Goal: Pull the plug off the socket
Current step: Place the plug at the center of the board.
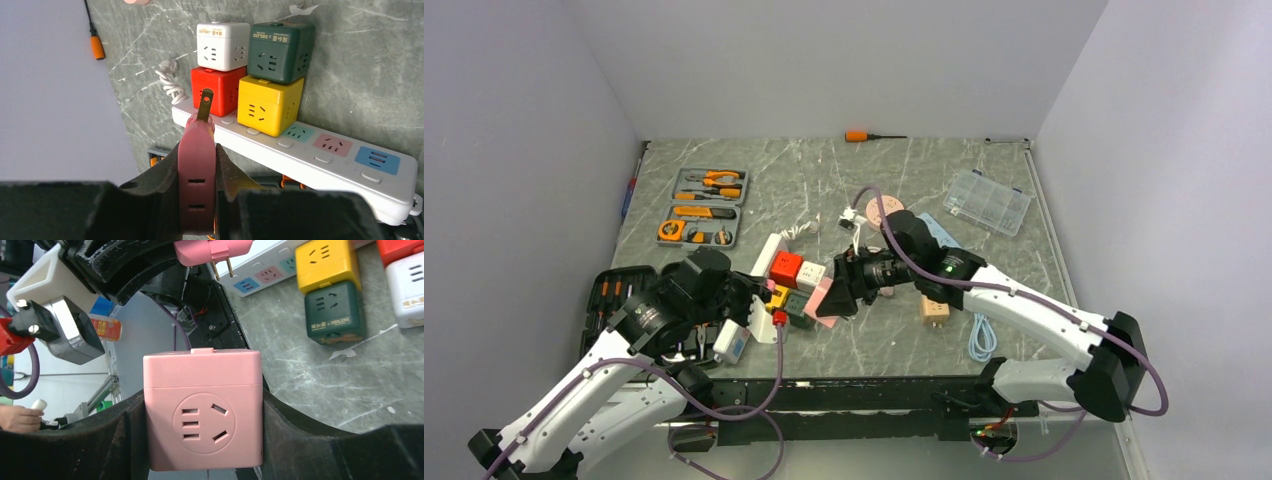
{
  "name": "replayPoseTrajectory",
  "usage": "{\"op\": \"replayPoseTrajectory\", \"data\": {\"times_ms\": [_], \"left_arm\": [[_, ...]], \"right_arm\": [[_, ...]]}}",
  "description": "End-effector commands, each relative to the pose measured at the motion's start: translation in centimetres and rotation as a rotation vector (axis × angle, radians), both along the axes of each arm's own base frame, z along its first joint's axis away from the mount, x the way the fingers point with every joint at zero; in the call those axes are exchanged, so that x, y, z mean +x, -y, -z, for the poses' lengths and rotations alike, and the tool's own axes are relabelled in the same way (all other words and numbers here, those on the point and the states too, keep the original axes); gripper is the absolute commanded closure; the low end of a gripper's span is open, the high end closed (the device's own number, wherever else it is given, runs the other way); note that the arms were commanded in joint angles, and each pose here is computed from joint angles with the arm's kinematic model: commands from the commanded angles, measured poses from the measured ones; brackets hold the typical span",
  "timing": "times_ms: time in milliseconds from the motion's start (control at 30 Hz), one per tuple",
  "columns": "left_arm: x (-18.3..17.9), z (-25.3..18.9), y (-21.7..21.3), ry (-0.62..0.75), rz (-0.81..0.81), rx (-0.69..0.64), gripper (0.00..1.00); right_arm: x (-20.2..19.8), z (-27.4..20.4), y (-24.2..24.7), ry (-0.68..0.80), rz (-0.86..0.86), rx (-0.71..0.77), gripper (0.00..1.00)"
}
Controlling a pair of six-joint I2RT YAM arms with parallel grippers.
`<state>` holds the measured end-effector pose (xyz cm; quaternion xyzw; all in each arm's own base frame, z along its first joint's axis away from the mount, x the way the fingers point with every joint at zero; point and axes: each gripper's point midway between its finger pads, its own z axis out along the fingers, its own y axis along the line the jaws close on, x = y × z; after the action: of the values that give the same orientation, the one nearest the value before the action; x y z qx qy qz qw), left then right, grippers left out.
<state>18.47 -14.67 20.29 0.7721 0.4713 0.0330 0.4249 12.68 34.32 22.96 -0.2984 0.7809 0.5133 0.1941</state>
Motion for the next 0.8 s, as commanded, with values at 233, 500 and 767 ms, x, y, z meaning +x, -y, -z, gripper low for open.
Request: {"op": "replayPoseTrajectory", "data": {"times_ms": [233, 500, 767], "left_arm": [[0.1, -0.4, -0.1, 0.042, -0.006, -0.036, 1.0], [-0.1, 0.2, 0.6, 0.018, 0.013, -0.055, 1.0], [-0.5, -1.4, 3.9, -0.157, 0.055, -0.115, 1.0]], "right_arm": [[2.4, -3.2, 2.9, 0.102, 0.168, 0.052, 1.0], [3.7, 2.5, 7.1, 0.08, 0.359, -0.12, 1.0], [6.4, 13.2, 13.4, -0.007, 0.717, -0.506, 1.0]]}}
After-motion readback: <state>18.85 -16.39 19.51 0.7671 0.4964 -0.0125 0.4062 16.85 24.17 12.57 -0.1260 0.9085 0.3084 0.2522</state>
